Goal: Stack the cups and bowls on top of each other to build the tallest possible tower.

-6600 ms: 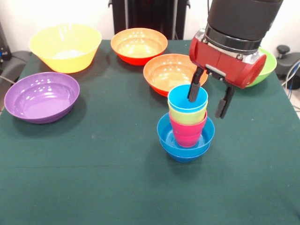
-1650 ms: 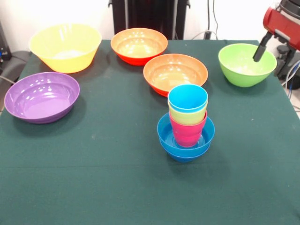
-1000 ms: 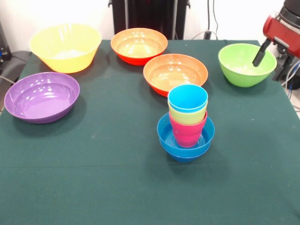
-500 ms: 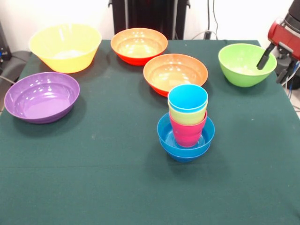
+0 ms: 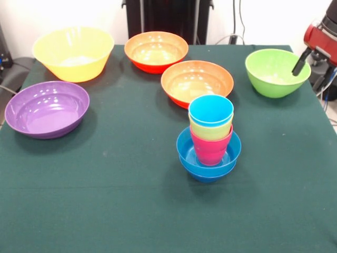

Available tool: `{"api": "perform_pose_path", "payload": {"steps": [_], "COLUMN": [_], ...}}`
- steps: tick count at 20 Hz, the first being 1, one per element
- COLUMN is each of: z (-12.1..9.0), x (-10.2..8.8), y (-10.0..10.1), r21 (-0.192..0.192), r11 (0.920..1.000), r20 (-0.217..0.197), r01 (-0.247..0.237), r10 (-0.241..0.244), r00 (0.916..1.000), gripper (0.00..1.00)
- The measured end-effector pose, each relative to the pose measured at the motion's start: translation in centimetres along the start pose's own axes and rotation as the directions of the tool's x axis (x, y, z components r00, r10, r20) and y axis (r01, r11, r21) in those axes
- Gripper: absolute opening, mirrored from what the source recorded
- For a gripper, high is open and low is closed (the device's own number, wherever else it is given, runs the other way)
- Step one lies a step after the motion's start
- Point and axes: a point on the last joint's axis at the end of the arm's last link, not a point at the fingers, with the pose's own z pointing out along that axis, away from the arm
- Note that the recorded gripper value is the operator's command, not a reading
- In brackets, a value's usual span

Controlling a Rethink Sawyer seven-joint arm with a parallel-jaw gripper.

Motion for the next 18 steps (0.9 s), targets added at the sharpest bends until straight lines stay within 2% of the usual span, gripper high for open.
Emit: {"api": "perform_pose_path", "payload": {"steps": [10, 18], "z": [0.1, 0.5], "x": [2.2, 3.6], "y": [-1.4, -2.1], "r21": [0.020, 0.019], "r11": [0.9994, 0.9990], "r20": [-0.031, -0.035], "r01": [-0.029, -0.040], "r10": [0.029, 0.041], "r00": [0.9991, 0.9985], "gripper": [1.00, 1.00]}}
